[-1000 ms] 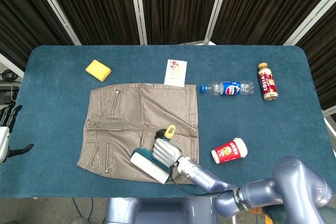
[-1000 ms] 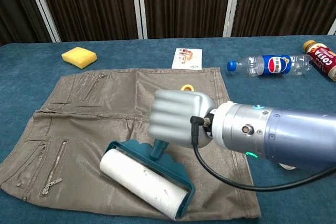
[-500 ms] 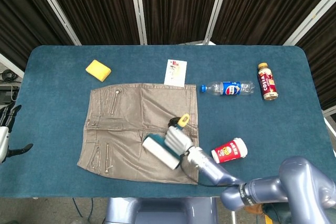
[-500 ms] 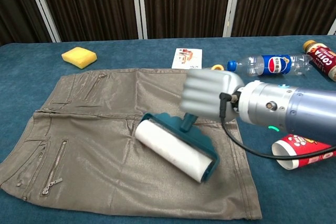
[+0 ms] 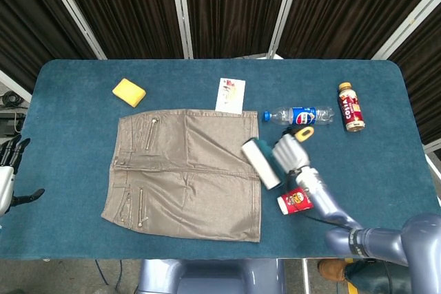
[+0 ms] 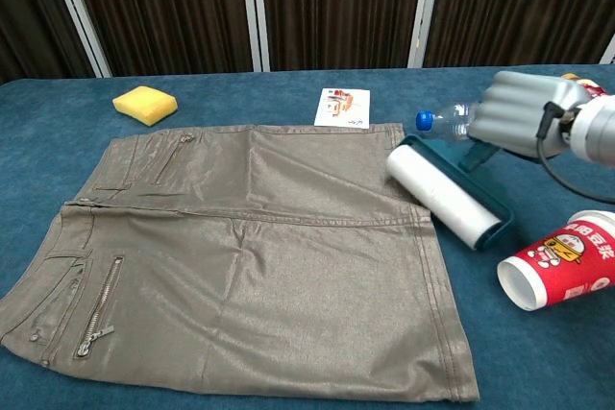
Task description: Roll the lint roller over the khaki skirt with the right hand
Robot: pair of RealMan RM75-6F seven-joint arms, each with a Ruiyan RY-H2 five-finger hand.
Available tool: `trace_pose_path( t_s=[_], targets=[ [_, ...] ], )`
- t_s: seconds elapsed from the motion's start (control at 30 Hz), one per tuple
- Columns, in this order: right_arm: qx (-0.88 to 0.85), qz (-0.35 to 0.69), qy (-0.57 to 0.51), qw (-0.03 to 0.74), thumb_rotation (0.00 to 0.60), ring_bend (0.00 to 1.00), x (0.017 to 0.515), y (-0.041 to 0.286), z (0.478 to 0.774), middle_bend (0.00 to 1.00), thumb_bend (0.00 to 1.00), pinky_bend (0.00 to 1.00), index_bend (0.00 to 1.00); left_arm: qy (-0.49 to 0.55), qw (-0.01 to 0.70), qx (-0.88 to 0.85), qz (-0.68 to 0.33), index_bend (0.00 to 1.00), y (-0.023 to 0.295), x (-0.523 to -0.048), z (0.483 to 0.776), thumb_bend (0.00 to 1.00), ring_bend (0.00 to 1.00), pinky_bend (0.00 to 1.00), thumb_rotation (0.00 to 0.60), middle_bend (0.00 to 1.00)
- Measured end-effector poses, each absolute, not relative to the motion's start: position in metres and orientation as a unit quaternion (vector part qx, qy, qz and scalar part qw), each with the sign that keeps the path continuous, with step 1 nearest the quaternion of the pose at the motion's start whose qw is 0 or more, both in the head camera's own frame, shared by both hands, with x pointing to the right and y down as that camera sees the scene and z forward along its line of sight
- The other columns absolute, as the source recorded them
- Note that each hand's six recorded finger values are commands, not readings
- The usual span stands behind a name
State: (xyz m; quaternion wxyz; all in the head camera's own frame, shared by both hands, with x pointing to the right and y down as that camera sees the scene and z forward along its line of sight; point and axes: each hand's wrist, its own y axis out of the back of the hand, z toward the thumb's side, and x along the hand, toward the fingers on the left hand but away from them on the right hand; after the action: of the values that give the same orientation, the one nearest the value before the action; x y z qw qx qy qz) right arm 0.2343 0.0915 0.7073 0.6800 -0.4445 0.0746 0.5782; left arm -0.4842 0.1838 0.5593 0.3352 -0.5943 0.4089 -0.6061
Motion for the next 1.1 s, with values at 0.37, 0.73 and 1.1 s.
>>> trace_pose_path(
  t_s=[0.37,0.73,1.1],
  targets=[
    [-0.456,0.649,0.055,0.606,0.6,0.21,0.299,0.088,0.716,0.31,0.17,0.38,0.17,0.407,0.337,-0.595,-0.606,0.0,0.185,-0.481,0.56,0.0,0.0,0.0,0.6,0.0],
    [-0.491,0.652,-0.01,0.577,0.6,0.0,0.296,0.096,0.695,0.03,0.0,0.14,0.0,0.412,0.335,-0.6,-0.599,0.0,0.185,-0.48,0.555,0.0,0.0,0.0,0.6,0.0],
    [-0.535,0.623,-0.159,0.547,0.6,0.0,0.328,0.112,0.627,0.0,0.0,0.0,0.0,0.423,0.355,-0.612,-0.566,0.0,0.188,-0.473,0.538,0.0,0.0,0.0,0.6,0.0]
  ],
)
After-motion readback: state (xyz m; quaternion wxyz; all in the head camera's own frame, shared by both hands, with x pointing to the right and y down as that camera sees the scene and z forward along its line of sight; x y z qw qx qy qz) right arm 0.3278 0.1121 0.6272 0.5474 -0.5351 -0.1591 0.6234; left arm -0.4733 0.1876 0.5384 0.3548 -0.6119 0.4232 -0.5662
